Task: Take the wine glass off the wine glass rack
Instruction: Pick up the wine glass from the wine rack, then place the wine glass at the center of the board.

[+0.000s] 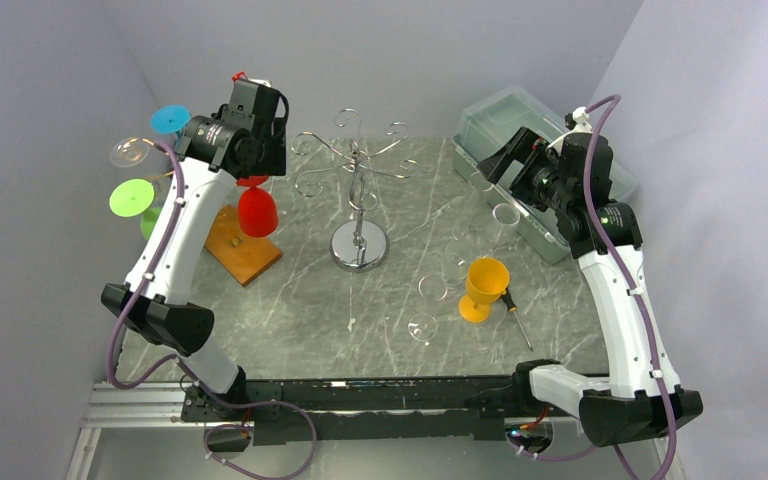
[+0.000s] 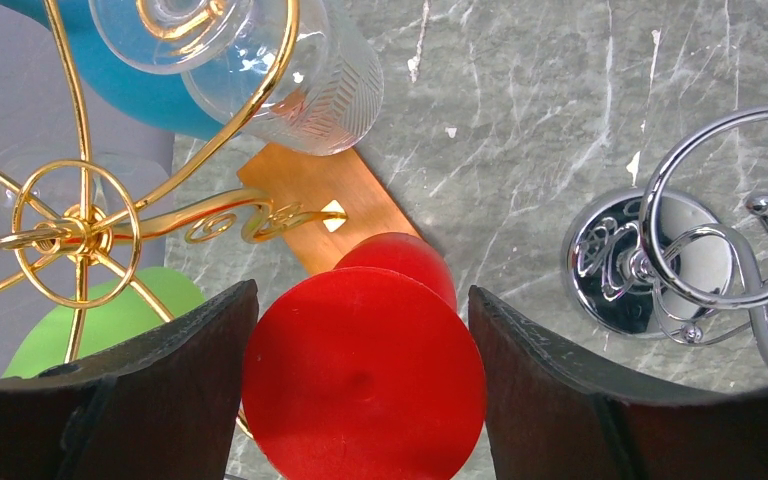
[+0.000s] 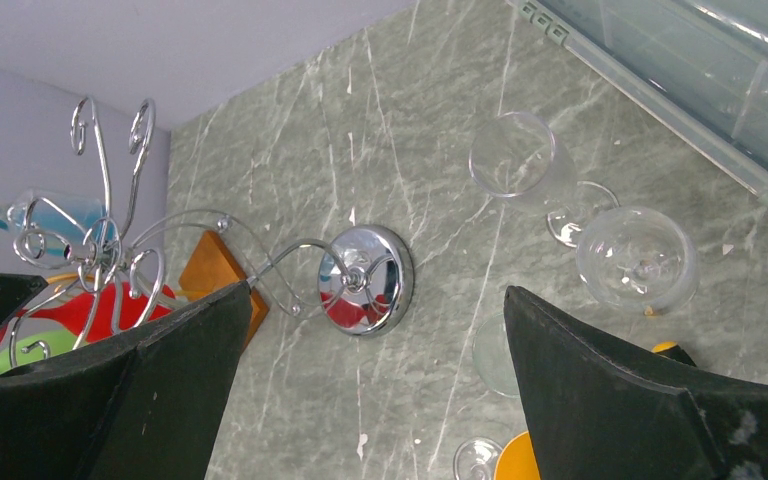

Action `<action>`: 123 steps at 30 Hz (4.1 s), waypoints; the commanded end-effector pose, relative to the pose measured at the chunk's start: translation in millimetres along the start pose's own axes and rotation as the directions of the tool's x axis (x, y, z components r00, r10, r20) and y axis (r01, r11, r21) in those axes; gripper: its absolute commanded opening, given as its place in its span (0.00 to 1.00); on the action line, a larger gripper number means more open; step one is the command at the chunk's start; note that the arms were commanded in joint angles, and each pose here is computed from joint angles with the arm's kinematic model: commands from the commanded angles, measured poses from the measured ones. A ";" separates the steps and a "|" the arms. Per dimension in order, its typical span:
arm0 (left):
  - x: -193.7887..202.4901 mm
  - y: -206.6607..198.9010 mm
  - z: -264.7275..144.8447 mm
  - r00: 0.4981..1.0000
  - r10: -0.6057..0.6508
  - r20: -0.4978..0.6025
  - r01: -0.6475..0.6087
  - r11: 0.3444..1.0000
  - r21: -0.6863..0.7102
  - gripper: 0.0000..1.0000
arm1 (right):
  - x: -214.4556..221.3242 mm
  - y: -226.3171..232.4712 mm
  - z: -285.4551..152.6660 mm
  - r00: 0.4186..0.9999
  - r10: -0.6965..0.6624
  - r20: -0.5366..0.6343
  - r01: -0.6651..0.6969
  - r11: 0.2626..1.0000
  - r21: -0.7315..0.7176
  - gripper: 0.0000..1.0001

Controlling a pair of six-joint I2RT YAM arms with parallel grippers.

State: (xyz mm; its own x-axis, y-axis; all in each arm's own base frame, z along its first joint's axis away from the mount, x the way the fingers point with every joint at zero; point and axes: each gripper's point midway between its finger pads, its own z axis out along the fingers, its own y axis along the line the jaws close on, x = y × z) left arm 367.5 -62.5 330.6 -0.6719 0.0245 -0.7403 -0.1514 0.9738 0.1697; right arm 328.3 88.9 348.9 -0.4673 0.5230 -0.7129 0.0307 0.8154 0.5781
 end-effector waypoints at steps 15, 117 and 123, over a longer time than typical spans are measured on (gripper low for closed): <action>-8.8 20.5 -40.8 0.996 -0.043 0.074 0.041 0.999 0.020 0.54 | -8.8 16.1 -1.1 0.999 -0.013 0.037 0.015 0.999 -0.052 1.00; 82.4 -54.2 -136.6 0.984 -0.146 -0.103 0.178 0.834 0.522 0.43 | 107.8 94.9 -63.0 0.986 -0.076 -0.150 0.032 0.960 -0.277 1.00; 82.6 -69.2 -164.4 0.951 -0.262 -0.163 0.304 0.705 0.640 0.43 | 154.9 131.1 -78.1 0.962 -0.091 -0.258 -0.024 0.911 -0.412 1.00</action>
State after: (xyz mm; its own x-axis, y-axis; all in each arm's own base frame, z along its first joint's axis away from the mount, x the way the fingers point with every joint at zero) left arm 212.4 -138.6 336.9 -0.7354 -0.1446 -0.6620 0.1109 0.9381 -0.3281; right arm 205.8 225.1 327.4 -0.6634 0.3371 -0.6681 -0.2598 0.7335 0.6281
